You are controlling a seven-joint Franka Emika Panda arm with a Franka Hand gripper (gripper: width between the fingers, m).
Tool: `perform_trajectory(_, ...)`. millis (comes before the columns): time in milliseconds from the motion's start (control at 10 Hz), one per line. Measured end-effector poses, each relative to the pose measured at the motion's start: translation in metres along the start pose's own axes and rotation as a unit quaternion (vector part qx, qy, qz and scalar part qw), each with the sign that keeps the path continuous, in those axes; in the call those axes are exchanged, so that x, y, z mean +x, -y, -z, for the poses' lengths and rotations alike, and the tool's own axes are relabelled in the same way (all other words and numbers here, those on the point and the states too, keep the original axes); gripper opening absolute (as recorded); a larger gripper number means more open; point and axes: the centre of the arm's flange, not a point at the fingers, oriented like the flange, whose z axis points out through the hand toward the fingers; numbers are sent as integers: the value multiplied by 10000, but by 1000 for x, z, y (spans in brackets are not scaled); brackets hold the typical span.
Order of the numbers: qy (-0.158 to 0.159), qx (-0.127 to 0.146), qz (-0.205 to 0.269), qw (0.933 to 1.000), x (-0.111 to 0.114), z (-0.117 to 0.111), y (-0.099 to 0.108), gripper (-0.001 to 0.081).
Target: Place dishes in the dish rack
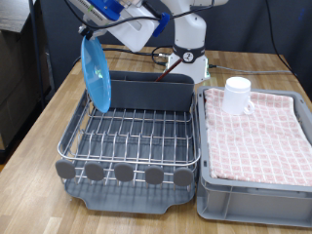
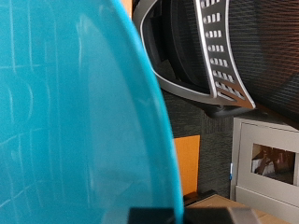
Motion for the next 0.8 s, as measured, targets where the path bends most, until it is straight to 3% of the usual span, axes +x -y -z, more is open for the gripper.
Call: perform_trajectory(800, 140, -5, 106, 9998, -10, -40, 14, 16)
